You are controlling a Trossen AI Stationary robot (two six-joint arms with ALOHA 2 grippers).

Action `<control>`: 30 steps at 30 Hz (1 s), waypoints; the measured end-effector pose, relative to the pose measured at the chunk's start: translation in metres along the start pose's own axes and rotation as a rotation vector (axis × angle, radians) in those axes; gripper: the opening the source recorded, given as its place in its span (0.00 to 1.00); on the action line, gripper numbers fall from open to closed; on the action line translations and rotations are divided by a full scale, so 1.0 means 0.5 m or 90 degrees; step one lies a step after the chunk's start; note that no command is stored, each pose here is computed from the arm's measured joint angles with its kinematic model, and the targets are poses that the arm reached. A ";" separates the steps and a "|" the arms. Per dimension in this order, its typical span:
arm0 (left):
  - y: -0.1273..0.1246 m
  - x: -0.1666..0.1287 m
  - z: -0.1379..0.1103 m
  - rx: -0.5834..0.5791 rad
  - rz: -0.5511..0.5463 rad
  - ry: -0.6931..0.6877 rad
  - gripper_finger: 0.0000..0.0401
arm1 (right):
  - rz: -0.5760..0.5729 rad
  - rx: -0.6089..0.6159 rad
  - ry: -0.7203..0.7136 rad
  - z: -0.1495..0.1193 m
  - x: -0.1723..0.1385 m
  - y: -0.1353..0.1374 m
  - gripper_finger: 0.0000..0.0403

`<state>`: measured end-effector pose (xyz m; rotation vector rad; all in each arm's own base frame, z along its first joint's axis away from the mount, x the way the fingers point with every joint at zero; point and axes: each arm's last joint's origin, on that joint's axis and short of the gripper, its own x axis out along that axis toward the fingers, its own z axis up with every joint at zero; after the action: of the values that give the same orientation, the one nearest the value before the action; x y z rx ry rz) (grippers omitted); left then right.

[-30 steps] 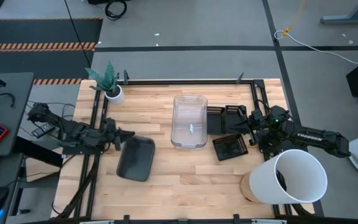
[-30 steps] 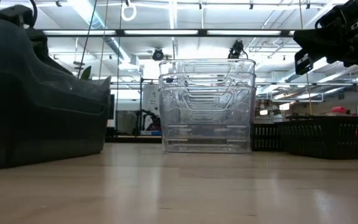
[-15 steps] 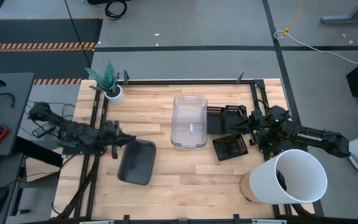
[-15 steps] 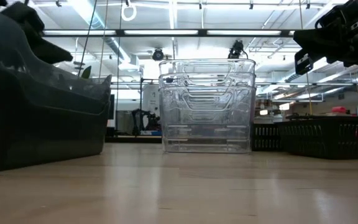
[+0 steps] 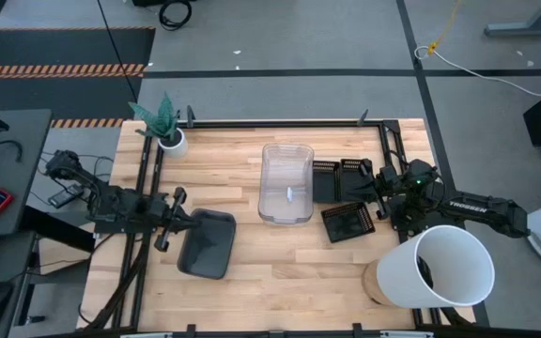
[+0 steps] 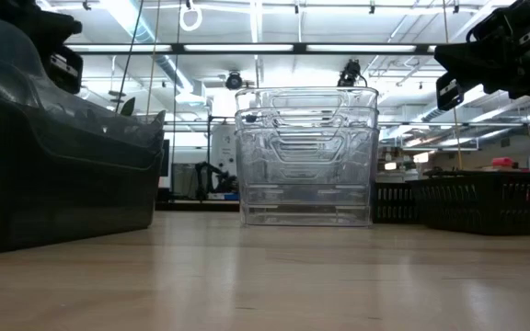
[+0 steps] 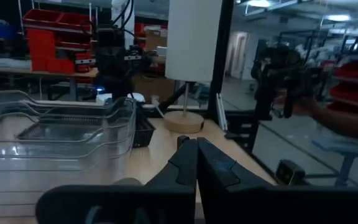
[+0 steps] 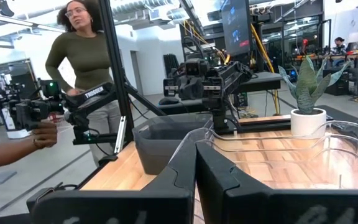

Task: Stack baskets by color
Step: Adjust the stacked transparent bins

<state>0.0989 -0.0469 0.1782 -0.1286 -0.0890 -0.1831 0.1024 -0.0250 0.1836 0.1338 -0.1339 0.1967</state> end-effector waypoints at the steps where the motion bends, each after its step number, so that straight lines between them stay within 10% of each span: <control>1: 0.000 0.000 0.000 0.008 0.000 0.001 0.02 | 0.000 0.000 0.000 0.000 0.000 0.000 0.03; 23: 0.002 -0.002 -0.026 -0.026 0.008 0.082 0.07 | -0.013 -0.011 -0.037 0.011 0.000 0.001 0.03; 30: 0.002 -0.002 -0.026 -0.026 0.008 0.082 0.06 | -0.019 0.105 -0.081 0.024 -0.001 0.002 0.03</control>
<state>0.0992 -0.0474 0.1650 -0.1573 0.0434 -0.1802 0.1001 -0.0259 0.1955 0.3125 -0.2428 0.1699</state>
